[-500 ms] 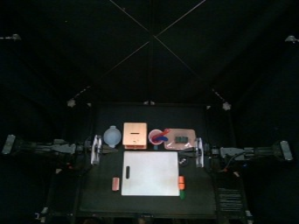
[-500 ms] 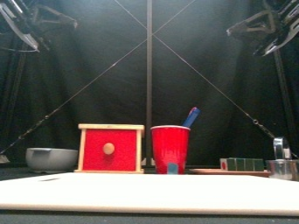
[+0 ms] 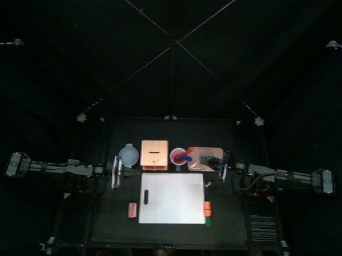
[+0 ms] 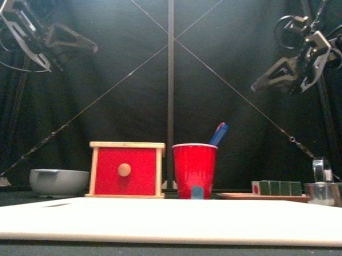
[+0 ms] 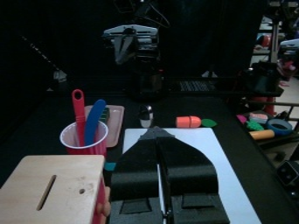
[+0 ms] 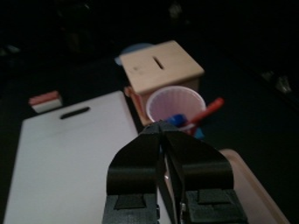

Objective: Place sushi on board then cut the sushi with the knife then place the pieces on the plate
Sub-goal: Place the sushi on the board

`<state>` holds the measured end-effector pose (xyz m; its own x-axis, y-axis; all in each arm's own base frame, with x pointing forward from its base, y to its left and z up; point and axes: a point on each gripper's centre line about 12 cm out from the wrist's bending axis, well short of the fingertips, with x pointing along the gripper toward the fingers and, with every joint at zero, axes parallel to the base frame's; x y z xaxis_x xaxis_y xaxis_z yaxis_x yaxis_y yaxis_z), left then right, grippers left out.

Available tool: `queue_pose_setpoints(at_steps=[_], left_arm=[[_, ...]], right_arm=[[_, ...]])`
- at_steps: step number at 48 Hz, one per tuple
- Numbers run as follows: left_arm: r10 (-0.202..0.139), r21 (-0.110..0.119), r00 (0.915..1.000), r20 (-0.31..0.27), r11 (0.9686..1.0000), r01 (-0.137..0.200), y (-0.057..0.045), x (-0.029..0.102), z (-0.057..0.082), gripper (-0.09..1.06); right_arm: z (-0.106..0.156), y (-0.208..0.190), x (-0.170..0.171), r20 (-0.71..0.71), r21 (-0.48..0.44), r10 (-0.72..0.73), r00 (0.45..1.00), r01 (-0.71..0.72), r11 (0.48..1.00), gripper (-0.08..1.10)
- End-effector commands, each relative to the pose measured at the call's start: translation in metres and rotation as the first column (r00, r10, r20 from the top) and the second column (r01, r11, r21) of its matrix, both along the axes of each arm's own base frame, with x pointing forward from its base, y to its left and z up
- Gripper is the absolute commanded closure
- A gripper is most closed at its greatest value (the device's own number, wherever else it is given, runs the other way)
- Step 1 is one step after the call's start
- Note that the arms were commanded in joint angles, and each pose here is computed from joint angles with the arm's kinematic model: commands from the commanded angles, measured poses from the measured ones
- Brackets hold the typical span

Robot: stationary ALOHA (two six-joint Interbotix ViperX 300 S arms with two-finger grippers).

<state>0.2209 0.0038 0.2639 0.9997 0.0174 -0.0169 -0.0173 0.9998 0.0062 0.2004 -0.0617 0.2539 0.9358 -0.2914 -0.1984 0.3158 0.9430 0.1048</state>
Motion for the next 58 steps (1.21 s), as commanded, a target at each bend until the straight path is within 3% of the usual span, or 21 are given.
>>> queue_pose_setpoints(at_steps=[1,12,19,29,37,45,58], left_arm=[[-0.001,0.010,0.9999,0.014,0.9999,0.000,0.000,0.005,0.003,0.98],[-0.005,0.021,0.9998,0.021,0.9998,0.004,0.000,0.009,0.000,0.98],[-0.001,0.034,0.9999,0.013,0.9994,0.001,0.002,0.012,-0.003,0.98],[0.010,0.032,0.9999,-0.001,0.9994,-0.010,0.004,0.016,-0.007,0.98],[0.010,0.030,0.9998,-0.015,0.9995,-0.009,0.005,0.019,-0.012,0.98],[0.011,0.027,0.9998,-0.019,0.9996,-0.011,0.005,0.021,-0.013,0.98],[0.014,0.027,0.9997,-0.021,0.9996,-0.014,0.006,0.022,-0.014,0.98]], right_arm=[[0.004,-0.018,0.000,-0.076,-0.008,-0.069,0.995,0.069,0.998,0.99],[-0.003,-0.046,-0.013,-0.309,-0.069,-0.173,0.935,0.160,0.985,0.88],[-0.004,-0.051,-0.009,-0.383,-0.081,-0.174,0.907,0.154,0.985,0.69],[-0.015,-0.057,-0.006,-0.499,-0.086,-0.165,0.851,0.141,0.986,0.42],[-0.028,-0.056,0.000,-0.555,-0.056,-0.137,0.820,0.127,0.990,0.29],[-0.044,-0.057,0.007,-0.605,-0.025,-0.106,0.789,0.115,0.993,0.21],[-0.067,-0.057,0.016,-0.687,-0.002,-0.041,0.725,0.055,0.999,0.19]])
